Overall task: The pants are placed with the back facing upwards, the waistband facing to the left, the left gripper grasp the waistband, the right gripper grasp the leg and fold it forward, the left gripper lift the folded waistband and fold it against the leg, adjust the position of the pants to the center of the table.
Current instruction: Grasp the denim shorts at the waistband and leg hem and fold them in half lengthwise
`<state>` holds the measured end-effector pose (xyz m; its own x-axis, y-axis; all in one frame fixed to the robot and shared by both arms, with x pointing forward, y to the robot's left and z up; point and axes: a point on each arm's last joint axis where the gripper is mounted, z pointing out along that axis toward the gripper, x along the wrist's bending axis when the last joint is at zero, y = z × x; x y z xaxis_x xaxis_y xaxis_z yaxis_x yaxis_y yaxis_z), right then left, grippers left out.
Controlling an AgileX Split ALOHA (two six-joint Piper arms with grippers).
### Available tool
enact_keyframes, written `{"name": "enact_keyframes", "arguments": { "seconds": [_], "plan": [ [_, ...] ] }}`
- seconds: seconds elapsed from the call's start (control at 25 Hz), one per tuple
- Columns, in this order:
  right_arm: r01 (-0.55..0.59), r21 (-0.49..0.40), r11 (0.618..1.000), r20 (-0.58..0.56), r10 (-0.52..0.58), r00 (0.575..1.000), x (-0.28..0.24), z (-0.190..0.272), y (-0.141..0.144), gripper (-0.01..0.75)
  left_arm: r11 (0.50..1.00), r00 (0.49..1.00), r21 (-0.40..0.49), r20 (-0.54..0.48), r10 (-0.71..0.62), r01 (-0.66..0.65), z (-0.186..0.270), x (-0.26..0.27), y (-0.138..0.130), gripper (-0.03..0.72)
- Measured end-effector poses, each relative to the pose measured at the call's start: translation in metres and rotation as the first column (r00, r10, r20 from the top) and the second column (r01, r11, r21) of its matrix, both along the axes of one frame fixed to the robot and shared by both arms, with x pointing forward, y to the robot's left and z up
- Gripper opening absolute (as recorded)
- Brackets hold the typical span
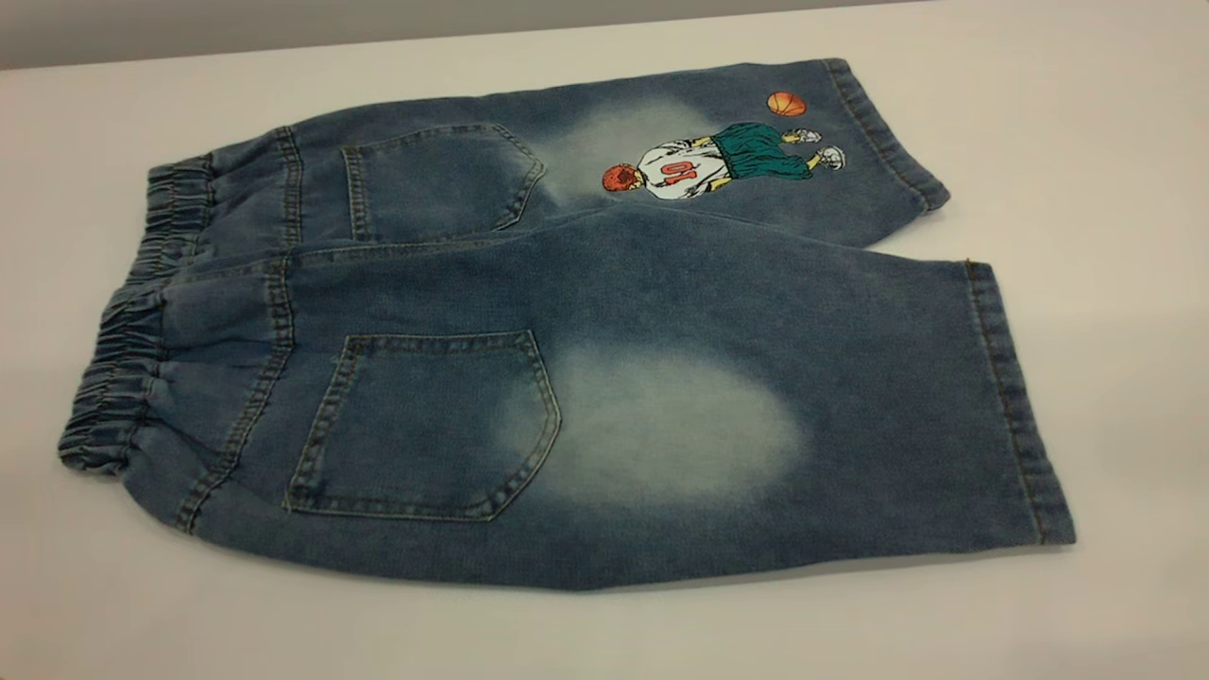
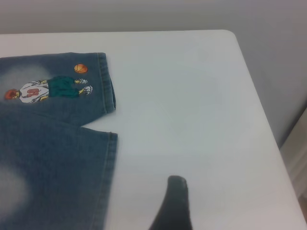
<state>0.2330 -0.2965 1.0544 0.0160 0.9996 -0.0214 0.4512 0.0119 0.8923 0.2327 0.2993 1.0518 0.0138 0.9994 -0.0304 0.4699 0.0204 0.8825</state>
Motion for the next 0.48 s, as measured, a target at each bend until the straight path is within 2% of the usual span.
{"name": "enact_keyframes", "arguments": {
  "seconds": [0.48],
  "plan": [
    [0.000, -0.001, 1.000, 0.000, 0.000, 1.000, 0.0000, 0.0000, 0.0000, 0.566, 1.000, 1.000, 0.000, 0.000, 0.000, 0.000, 0.0000, 0.0000, 0.0000, 0.549]
  ]
}}
